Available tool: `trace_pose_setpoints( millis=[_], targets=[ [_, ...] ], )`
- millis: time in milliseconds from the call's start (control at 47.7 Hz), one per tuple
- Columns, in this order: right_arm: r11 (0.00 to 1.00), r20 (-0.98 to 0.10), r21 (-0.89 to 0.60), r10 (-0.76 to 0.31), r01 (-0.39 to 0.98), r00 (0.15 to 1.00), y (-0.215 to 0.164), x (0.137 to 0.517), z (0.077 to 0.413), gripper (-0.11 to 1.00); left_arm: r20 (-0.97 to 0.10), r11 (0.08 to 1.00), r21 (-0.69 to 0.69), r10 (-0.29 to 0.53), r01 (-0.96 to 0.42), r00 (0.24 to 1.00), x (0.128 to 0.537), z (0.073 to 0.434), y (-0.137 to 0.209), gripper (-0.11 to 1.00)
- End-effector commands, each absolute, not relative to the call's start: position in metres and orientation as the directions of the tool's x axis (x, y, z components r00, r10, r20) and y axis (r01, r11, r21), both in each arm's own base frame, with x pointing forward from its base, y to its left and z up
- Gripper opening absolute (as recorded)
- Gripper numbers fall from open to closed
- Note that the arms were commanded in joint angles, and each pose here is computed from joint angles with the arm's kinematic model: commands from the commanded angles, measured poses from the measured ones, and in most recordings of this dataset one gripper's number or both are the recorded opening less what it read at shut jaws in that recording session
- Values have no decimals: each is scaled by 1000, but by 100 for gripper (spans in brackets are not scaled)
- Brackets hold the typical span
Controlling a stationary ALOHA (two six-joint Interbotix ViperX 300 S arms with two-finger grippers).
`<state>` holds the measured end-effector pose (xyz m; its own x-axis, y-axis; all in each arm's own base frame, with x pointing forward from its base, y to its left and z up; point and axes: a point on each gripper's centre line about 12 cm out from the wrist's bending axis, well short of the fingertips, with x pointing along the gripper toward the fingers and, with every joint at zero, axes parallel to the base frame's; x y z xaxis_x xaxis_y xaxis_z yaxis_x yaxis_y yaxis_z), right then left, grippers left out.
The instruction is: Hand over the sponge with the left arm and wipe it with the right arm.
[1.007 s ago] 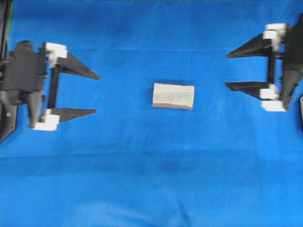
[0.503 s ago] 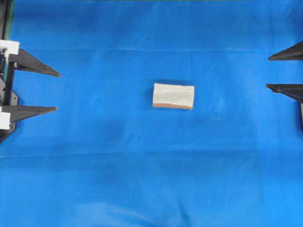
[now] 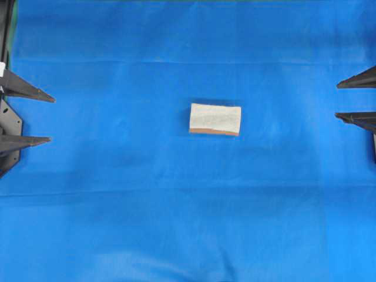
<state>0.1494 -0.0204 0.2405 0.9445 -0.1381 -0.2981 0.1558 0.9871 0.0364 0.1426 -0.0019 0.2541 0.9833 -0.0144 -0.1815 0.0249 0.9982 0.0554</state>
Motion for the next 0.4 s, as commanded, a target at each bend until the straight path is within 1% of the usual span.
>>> trace_pose_setpoints(
  millis=[0, 378],
  targets=[
    [987, -284, 40, -136, 153, 949, -20, 151, 246, 69, -171, 998, 54, -16, 26, 985, 143, 259, -2, 87],
    [988, -284, 37, -136, 153, 949, -20, 151, 246, 69, -172, 998, 54, -16, 26, 985, 143, 259, -2, 87]
  ],
)
